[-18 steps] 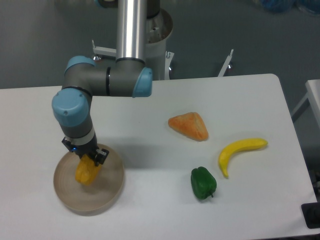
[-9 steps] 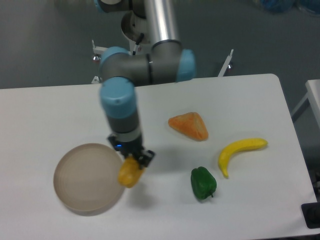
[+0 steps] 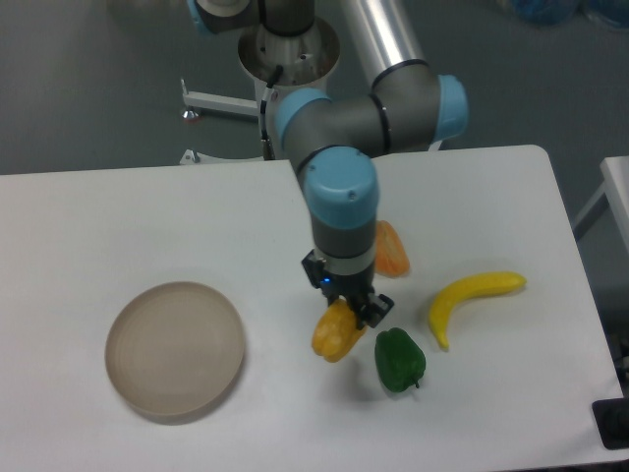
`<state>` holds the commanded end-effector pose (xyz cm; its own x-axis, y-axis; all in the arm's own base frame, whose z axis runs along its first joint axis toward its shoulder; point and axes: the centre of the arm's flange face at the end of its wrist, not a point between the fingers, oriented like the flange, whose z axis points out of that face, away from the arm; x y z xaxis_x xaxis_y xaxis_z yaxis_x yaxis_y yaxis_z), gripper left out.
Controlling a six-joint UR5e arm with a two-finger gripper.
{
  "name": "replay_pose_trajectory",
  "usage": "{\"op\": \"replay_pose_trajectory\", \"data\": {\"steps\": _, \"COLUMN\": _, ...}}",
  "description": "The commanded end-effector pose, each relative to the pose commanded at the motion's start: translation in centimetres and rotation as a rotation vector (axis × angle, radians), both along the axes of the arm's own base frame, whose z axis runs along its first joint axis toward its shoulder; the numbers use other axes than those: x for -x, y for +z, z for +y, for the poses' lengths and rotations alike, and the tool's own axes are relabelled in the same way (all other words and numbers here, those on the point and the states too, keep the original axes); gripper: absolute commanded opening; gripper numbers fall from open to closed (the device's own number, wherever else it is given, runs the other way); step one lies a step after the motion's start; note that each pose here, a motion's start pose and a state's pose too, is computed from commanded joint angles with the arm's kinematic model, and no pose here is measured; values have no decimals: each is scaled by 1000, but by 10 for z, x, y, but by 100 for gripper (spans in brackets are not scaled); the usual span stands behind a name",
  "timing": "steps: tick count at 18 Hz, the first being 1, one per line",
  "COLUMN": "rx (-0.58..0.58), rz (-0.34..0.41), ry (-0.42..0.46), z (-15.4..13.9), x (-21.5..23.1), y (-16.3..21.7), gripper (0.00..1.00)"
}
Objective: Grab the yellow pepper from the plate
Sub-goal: 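Lift the yellow pepper off the plate and carry it toward the green pepper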
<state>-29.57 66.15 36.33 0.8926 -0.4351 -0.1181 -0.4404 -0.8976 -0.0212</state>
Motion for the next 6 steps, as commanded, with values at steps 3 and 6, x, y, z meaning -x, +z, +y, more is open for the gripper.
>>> {"op": "replay_pose_trajectory", "data": {"steps": 3, "rx": 1, "rz": -1, "ry": 3, "z": -2, "x": 3, "y": -1, "gripper": 37}}
{"op": "replay_pose_trajectory", "data": {"steps": 6, "rx": 1, "rz": -2, "ry": 12, "z": -4, "x": 9, "y": -1, "gripper": 37}}
